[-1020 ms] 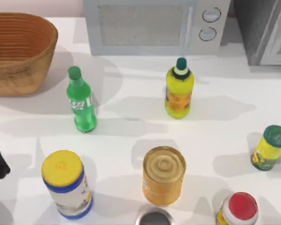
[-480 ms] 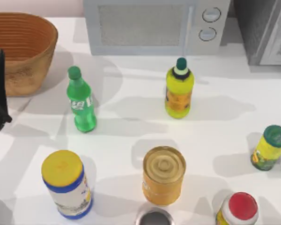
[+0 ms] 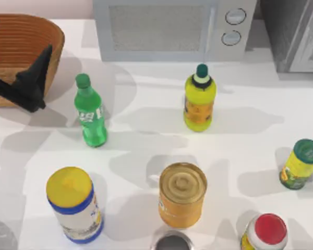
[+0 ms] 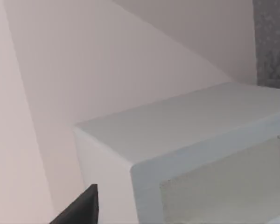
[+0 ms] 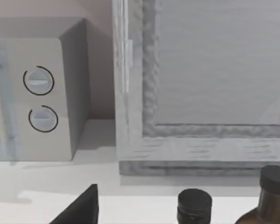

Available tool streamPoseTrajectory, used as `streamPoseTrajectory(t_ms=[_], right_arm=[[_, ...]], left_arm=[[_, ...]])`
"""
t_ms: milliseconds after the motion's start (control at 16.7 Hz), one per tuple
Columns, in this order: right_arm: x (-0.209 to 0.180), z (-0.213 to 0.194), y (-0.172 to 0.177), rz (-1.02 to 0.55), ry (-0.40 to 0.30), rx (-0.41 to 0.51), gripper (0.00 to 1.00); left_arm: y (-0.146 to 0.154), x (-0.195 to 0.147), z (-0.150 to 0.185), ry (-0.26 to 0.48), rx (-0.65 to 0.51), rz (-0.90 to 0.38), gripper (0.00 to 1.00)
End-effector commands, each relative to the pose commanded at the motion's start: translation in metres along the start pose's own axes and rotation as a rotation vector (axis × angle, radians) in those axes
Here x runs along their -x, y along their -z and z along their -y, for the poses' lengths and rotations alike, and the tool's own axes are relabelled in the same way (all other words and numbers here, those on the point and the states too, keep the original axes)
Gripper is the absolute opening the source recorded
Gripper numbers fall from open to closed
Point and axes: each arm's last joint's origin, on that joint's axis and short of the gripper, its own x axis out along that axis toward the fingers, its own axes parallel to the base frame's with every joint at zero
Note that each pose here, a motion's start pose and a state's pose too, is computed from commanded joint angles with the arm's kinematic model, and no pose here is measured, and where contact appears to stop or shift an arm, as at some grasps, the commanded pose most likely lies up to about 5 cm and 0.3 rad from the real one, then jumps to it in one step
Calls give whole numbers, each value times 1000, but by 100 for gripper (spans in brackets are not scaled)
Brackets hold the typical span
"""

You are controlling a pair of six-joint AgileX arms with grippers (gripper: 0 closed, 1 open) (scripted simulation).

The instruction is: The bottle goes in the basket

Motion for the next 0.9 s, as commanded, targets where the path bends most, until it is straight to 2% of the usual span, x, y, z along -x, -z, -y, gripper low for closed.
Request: streamPoseTrajectory(t_ms=[300,420,600,900], right_arm=[[0,0,0,0,0,0,100],[0,0,0,0,0,0,100],[0,0,0,0,0,0,100],[0,0,0,0,0,0,100]], left_arm=[[81,-7,12,198,92,-208,100],[104,-2,16,252,121,-266,100],[121,5,22,298,140,-305,100],[122,6,22,301,141,-307,100]])
